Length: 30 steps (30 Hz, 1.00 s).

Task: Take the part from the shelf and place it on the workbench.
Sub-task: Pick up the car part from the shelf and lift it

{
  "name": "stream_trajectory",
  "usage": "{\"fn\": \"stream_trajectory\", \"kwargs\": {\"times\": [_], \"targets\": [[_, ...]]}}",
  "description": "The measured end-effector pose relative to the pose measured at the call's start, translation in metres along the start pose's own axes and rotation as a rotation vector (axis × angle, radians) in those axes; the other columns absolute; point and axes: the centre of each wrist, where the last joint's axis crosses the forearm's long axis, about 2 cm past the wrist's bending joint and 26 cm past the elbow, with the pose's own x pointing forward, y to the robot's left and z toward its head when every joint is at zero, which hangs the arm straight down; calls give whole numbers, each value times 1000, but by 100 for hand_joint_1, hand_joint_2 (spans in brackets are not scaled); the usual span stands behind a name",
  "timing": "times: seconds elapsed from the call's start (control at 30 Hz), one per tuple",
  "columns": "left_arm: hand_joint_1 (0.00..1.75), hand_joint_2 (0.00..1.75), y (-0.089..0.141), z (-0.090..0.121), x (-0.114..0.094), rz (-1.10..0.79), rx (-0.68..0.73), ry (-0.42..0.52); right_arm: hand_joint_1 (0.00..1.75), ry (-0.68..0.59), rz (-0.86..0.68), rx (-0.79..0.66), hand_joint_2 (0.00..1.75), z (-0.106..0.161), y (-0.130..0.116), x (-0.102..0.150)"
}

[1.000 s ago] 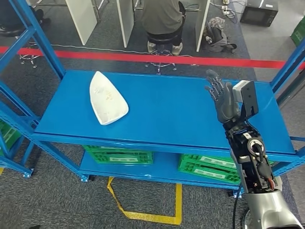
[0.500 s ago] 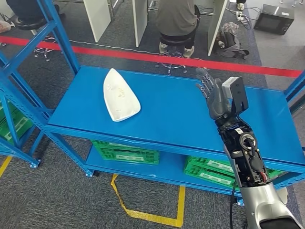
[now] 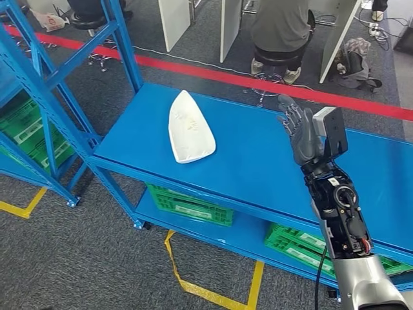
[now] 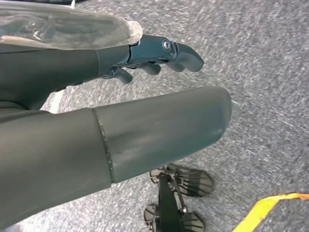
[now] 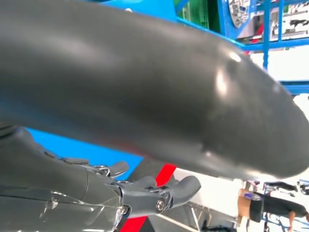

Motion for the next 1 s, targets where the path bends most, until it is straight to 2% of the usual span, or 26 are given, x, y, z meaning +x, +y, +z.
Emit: {"fn": "stream_trajectory", "kwargs": {"times": [0.33,0.57,0.77,0.9,1.0], "targets": [[0,0,0,-1,2,-5,-4,-4,0,12,11,-7,0,-3,-7,-1],[0,0,0,-1,4,-7,-5,-4,0,14,68,-23,0,-13,-32,3],[0,0,-3,-1,5,-9,-11,-5,0,85,139,-39,0,-15,-54,-8],[0,0,-4,-1,6,-9,-14,-6,0,143,226,-65,175,-22,-71,-8],[0,0,-3,-1,6,-10,-14,-6,0,202,286,-84,175,-25,-80,-9]]}}
